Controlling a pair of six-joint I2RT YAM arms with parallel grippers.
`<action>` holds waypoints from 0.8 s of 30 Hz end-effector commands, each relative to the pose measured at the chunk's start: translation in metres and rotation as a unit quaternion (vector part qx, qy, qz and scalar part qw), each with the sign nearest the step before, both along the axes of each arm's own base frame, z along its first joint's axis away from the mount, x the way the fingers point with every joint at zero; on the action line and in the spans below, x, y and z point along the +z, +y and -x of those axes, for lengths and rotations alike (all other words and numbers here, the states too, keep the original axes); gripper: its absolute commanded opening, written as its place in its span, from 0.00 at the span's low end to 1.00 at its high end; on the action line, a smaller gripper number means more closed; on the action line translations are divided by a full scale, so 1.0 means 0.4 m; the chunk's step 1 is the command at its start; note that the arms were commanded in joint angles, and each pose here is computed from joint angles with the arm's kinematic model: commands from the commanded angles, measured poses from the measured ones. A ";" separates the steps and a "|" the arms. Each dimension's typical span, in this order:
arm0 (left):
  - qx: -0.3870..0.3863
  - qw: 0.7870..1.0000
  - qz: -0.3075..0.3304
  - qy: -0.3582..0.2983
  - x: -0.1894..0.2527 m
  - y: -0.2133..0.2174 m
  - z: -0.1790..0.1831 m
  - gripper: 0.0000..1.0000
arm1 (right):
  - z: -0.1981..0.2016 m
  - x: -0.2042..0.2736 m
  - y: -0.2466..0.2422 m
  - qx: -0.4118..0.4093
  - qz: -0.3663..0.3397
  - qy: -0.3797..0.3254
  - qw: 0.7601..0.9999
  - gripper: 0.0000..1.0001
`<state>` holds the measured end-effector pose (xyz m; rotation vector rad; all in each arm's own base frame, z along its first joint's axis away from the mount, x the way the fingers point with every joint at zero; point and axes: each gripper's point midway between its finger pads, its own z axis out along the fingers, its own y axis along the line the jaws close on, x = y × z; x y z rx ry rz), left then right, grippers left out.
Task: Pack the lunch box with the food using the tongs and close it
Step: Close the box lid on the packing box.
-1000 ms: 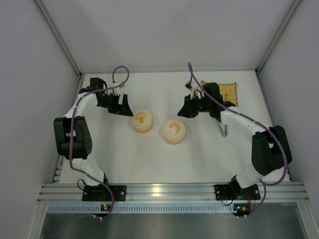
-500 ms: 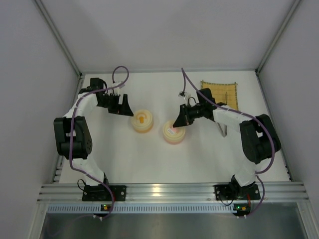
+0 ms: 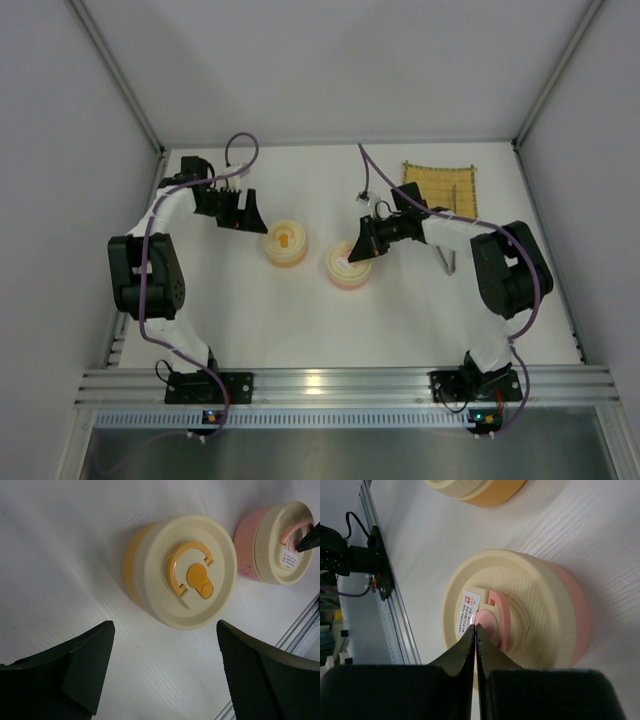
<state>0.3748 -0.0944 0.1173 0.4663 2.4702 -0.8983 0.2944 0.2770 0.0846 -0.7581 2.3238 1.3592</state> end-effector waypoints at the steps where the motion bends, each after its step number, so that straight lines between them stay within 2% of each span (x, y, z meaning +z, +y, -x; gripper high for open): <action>1: -0.007 1.000 0.003 -0.025 0.015 0.001 -0.031 0.88 | -0.017 0.005 -0.021 0.002 0.003 -0.011 1.000 0.00; 4: -0.005 1.000 0.003 -0.031 0.021 0.001 -0.044 0.88 | -0.007 0.060 -0.013 0.020 -0.034 -0.018 0.999 0.06; 5: -0.005 0.999 0.001 -0.036 0.027 0.002 -0.052 0.88 | -0.004 0.074 -0.013 0.026 -0.043 -0.021 0.999 0.11; 8: -0.003 0.999 -0.001 -0.041 0.036 0.005 -0.070 0.87 | -0.018 0.113 -0.012 0.027 -0.049 -0.046 0.997 0.16; 11: -0.003 0.999 0.002 -0.042 0.045 0.003 -0.080 0.87 | -0.042 0.112 -0.022 0.018 -0.040 -0.046 0.998 0.16; 14: -0.004 0.999 0.005 -0.043 0.049 0.001 -0.079 0.87 | -0.036 0.077 -0.031 0.011 -0.023 -0.019 0.999 0.16; 20: -0.004 0.999 -0.001 -0.045 0.045 0.005 -0.072 0.87 | -0.026 0.044 -0.039 0.022 -0.013 -0.018 1.000 0.17; 22: -0.005 0.999 -0.001 -0.049 0.052 0.005 -0.078 0.88 | -0.030 0.073 -0.037 0.025 -0.021 -0.035 0.999 0.22; 23: -0.006 0.999 -0.001 -0.051 0.056 0.005 -0.082 0.88 | -0.042 0.096 -0.034 0.025 -0.026 -0.050 0.998 0.29; 24: -0.006 0.999 0.000 -0.053 0.060 0.004 -0.087 0.88 | -0.051 0.113 -0.033 0.024 -0.029 -0.061 0.997 0.32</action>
